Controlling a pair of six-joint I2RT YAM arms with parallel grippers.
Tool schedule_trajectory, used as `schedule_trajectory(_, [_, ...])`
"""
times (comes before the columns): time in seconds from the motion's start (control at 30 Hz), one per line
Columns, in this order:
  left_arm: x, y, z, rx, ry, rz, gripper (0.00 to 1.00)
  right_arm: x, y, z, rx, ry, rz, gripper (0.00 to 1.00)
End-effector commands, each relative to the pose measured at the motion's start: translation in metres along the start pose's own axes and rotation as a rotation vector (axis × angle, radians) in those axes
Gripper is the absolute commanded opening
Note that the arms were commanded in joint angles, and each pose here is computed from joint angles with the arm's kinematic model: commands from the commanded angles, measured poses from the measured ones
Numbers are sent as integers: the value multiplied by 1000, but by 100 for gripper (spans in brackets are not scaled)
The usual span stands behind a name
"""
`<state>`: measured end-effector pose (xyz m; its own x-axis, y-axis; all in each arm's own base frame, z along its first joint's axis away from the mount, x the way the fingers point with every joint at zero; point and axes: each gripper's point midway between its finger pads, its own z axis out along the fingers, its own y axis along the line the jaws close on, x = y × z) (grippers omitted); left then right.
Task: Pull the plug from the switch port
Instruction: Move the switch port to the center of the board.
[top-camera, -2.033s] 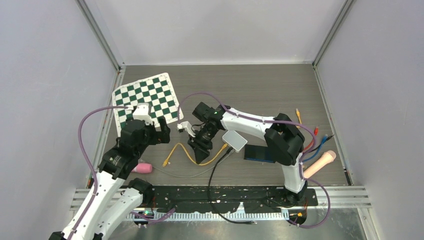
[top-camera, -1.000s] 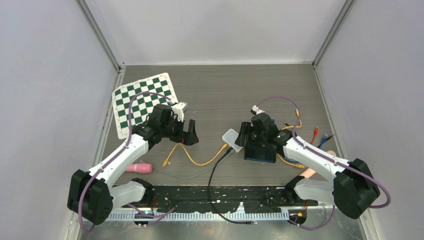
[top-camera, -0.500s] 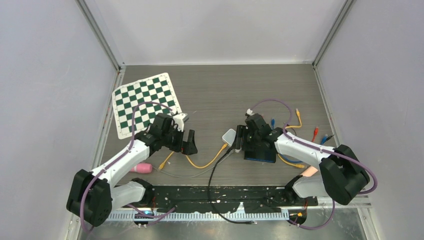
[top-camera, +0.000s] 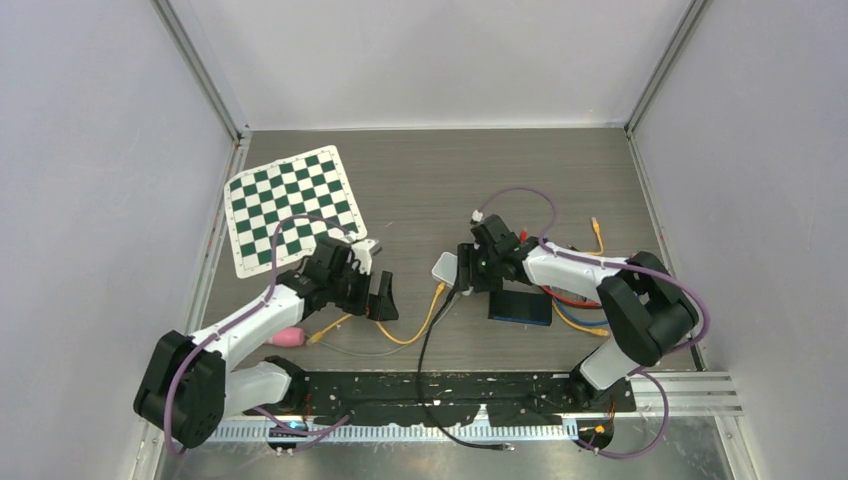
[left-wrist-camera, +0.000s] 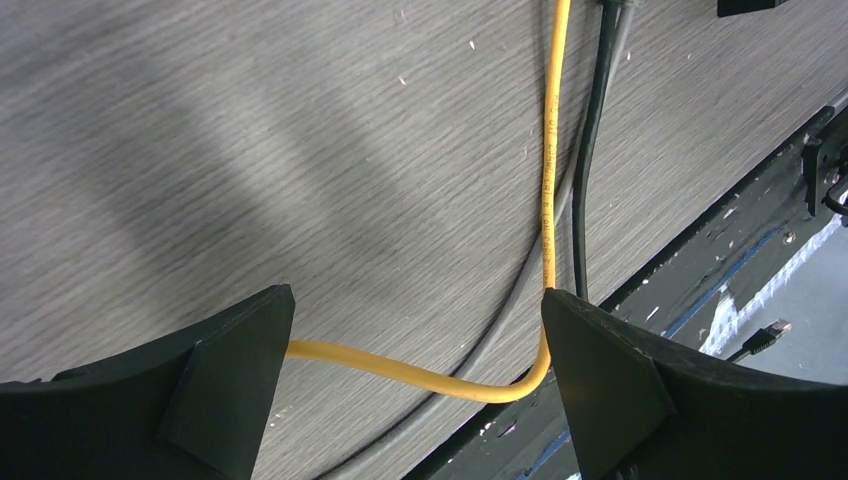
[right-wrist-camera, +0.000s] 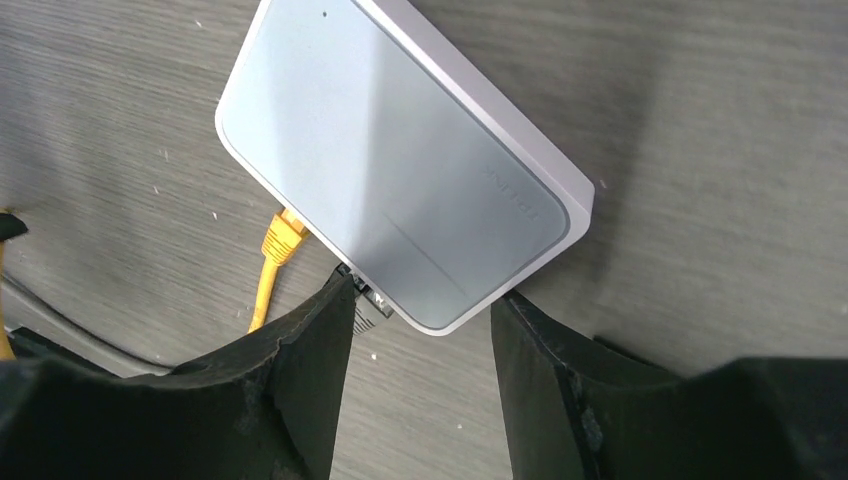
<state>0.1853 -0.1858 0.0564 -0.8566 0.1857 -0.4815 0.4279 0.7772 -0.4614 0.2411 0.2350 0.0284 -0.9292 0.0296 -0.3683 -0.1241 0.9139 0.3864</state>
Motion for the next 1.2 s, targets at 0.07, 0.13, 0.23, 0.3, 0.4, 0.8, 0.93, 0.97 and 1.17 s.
schedule_trajectory(0.07, [11, -14, 4, 69, -21, -41, 99, -32, 34, 9, -105, 1, -200, 59])
schedule_trajectory(0.13, [20, -14, 7, 78, -13, -54, 99, -33, 43, 15, -143, 38, -235, 60])
schedule_trajectory(0.23, [29, -14, 11, 94, -5, -75, 99, -36, 59, 24, -199, 81, -269, 60])
schedule_trajectory(0.3, [32, -18, 12, 118, -2, -88, 99, -35, 68, 28, -223, 102, -292, 60])
schedule_trajectory(0.4, [32, -29, 11, 157, -7, -89, 99, -29, 81, 32, -261, 131, -334, 60])
schedule_trajectory(0.8, [22, -15, -5, 2, -60, -57, 99, -41, 67, 25, -120, 59, -345, 60])
schedule_trajectory(0.93, [0, 5, -29, -152, -231, -91, 99, -47, 61, 8, -83, 0, -344, 60])
schedule_trajectory(0.97, [-2, 12, -37, -194, -261, -101, 99, -48, 59, 6, -75, -8, -343, 60])
schedule_trajectory(1.17, [-32, 32, -78, -335, -493, -80, 99, -42, 61, -9, -101, -48, -252, 59])
